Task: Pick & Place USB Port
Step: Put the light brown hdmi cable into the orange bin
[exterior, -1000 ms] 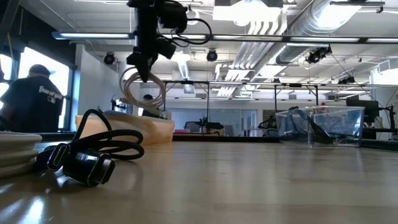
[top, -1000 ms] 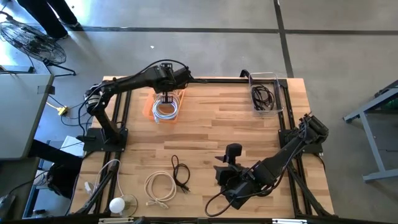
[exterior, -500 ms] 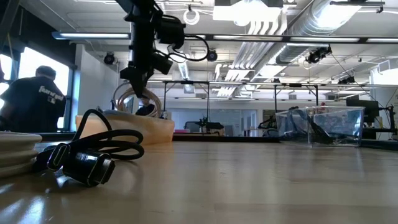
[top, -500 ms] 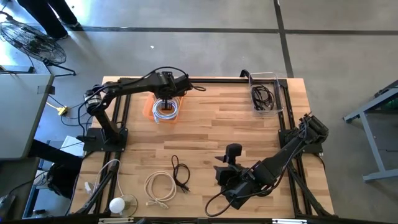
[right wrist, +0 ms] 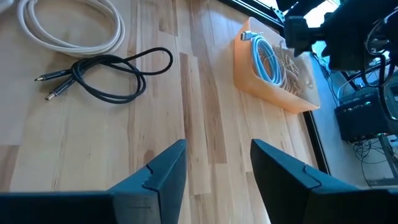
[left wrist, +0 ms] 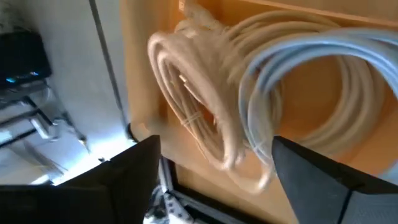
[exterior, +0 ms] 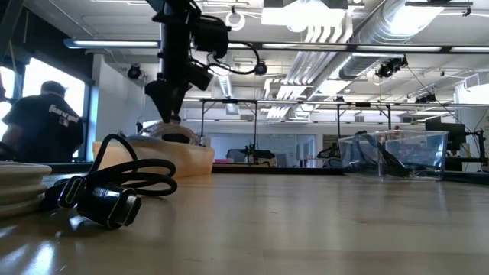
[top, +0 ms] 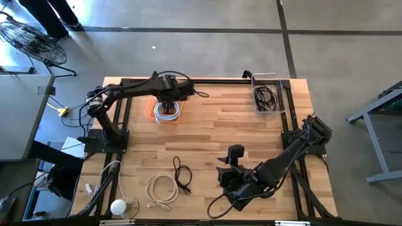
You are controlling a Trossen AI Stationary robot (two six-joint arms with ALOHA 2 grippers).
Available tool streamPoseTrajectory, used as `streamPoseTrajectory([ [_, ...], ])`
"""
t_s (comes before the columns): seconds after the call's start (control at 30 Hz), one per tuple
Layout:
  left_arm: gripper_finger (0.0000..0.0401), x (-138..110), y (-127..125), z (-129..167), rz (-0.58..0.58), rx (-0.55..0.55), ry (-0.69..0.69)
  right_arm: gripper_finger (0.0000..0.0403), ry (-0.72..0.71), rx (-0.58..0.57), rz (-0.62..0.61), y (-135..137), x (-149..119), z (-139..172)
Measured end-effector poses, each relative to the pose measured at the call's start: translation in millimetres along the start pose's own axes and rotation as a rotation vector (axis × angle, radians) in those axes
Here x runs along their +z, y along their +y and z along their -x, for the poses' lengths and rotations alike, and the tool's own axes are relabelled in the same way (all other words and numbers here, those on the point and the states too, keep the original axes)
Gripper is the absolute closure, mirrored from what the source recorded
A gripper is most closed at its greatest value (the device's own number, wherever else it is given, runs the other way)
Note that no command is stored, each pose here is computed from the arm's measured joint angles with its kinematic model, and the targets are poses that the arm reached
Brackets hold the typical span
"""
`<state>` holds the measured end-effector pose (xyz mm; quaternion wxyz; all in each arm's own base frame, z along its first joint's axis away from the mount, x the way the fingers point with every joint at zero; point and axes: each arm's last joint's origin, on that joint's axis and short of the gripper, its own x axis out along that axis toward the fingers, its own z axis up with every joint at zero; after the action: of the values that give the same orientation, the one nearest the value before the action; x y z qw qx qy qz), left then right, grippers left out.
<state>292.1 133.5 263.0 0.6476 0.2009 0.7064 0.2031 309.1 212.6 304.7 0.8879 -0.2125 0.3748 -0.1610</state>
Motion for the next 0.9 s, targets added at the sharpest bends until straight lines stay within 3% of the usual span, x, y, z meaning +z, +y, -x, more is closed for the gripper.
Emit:
streamPoseTrajectory([
  [0.27, 0.0095, -0.4, -33.2, 60.4, -0.13, 0.034, 0.049, 0.0233, 0.007, -0.008, -0.001, -0.6, -1.1, 0.0],
  [0.4, 0.0098, -10.6, -75.4, 97.6, -0.248, -0.055, 0.021, 0.0233, 0.026, -0.017, -0.02, -1.8, -3.7, 0.1],
  [0.57, 0.0099, -24.3, -132.3, 142.2, -0.39, -0.274, -0.154, 0.0233, 0.037, -0.022, -0.045, -2.4, -5.1, 0.1],
  [0.67, 0.0099, -33.5, -166.4, 162.6, -0.387, -0.34, -0.208, 0.0233, 0.04, -0.018, -0.054, -2.4, -5.3, 0.1],
  [0.9, 0.0099, -61.6, -237.8, 194.5, -0.353, -0.354, -0.276, 0.0233, 0.034, -0.015, -0.057, -1.8, -4.6, 0.1],
])
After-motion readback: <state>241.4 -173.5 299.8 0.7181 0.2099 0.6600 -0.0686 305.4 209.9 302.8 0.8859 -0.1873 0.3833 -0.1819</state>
